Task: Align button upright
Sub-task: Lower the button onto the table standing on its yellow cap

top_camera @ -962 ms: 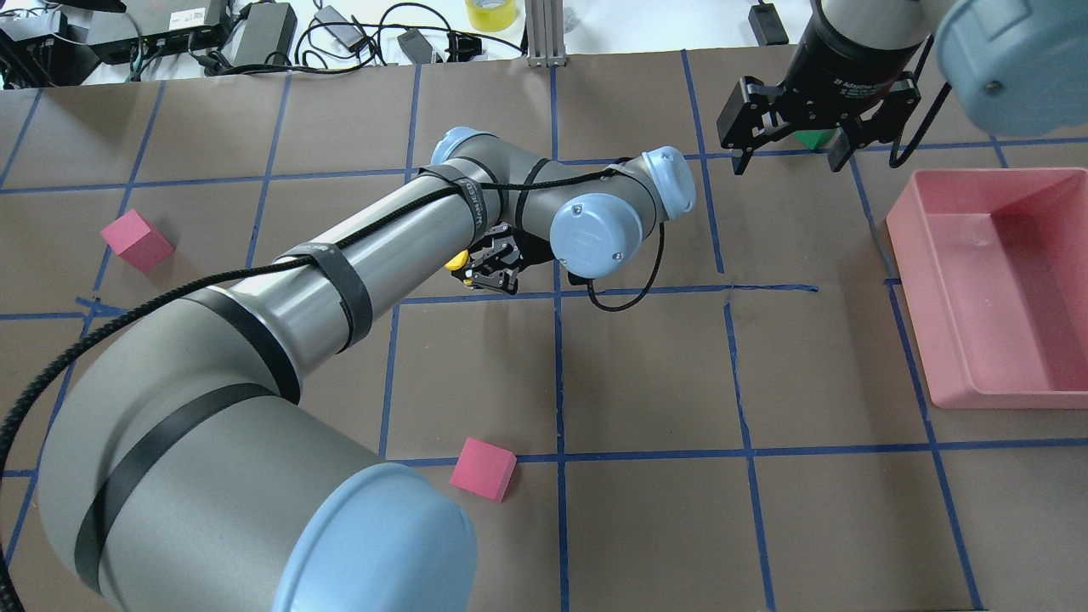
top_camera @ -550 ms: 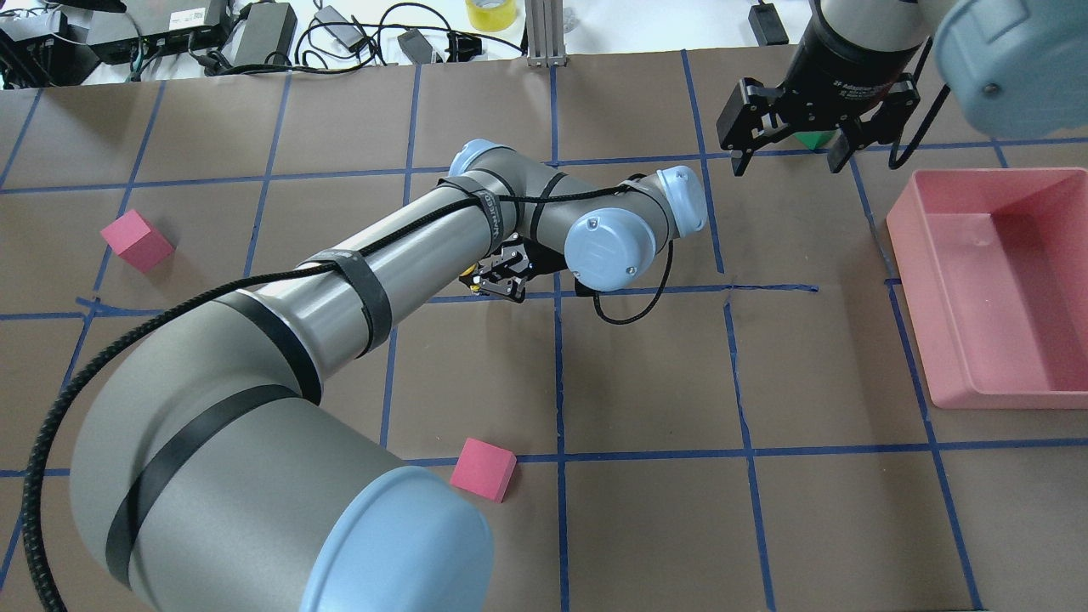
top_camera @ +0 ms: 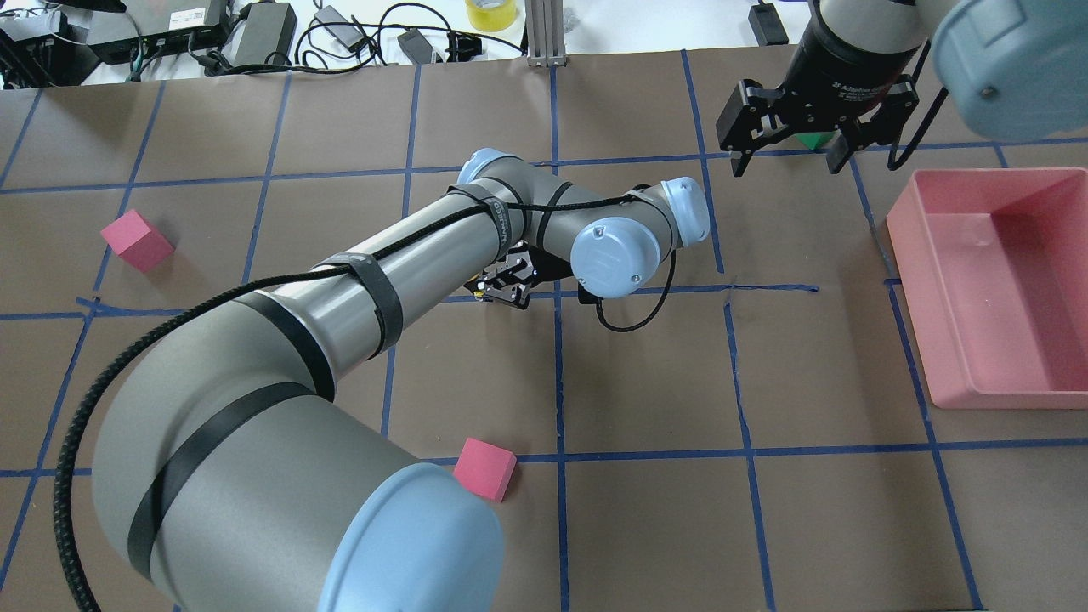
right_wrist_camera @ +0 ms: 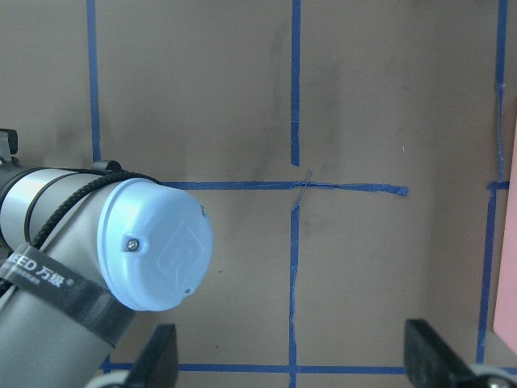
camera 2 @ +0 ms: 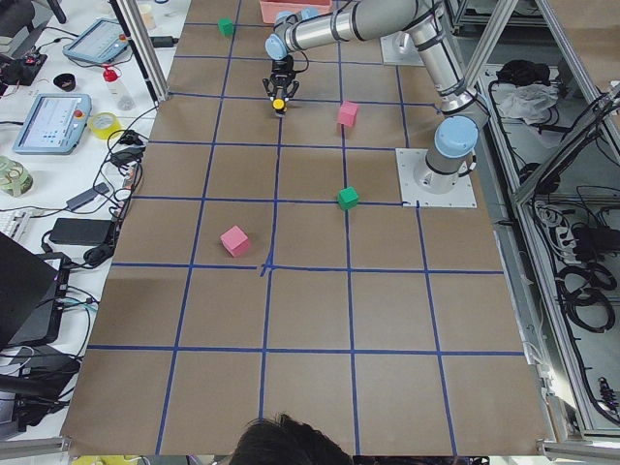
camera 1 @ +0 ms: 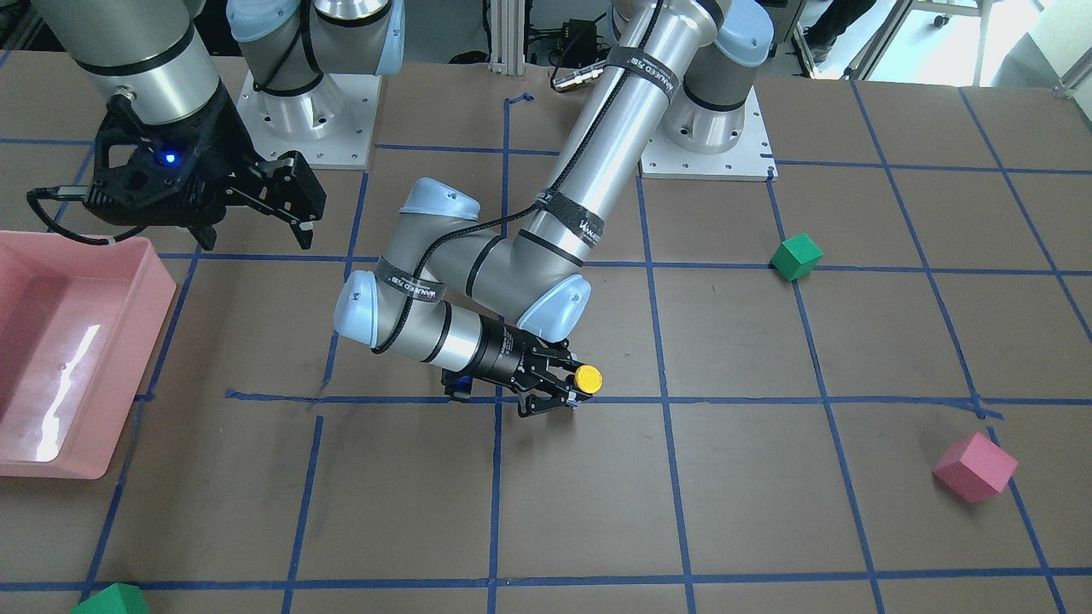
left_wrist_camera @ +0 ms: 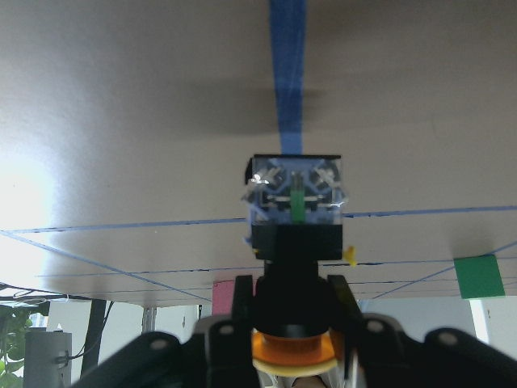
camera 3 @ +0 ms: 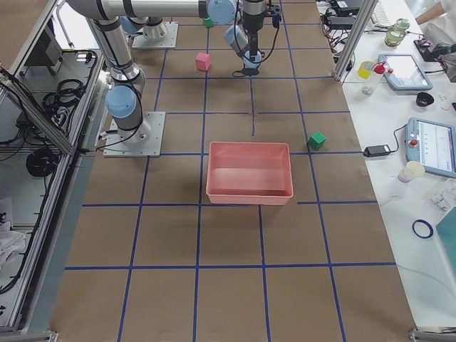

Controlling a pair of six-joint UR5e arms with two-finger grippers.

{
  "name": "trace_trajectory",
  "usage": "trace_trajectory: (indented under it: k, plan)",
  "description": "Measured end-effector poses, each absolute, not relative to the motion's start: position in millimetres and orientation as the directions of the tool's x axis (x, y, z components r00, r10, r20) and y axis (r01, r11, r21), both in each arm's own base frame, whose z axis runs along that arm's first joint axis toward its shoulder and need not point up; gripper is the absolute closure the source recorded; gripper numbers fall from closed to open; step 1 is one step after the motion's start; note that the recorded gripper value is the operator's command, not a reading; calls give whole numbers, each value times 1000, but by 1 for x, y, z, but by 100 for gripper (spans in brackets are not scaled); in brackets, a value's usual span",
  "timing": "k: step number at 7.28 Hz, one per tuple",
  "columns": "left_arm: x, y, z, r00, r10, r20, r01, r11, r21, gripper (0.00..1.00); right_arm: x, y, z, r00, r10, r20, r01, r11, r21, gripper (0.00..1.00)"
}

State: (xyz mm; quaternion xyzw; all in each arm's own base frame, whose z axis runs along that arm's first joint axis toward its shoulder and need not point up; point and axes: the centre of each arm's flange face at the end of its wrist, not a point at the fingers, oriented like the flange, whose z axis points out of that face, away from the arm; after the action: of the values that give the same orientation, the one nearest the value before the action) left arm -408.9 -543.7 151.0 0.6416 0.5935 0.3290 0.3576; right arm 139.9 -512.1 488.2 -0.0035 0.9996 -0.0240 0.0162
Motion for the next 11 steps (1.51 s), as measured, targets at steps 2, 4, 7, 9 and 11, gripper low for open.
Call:
trace_trajectory:
  k: [2,4,7,9,11]
  plan:
    - [-411,-542,150,83,997,-1,527,-43,849,77,140,-512,488,-999,-7,-32,-5,999,-47,0]
    - [-416,-539,150,87,996,-1,531,-45,846,63,138,-512,488,-999,-3,-32,-2,999,-46,0]
    - [-422,-535,152,92,996,-4,538,-46,842,42,136,-513,488,-999,0,-32,2,999,-44,0]
    - [-429,-529,156,100,995,-7,546,-49,837,40,136,-513,488,-999,1,-32,2,999,-44,0]
    - [-431,-527,172,98,995,-25,563,-35,826,38,135,-513,488,-999,1,-32,3,999,-44,0]
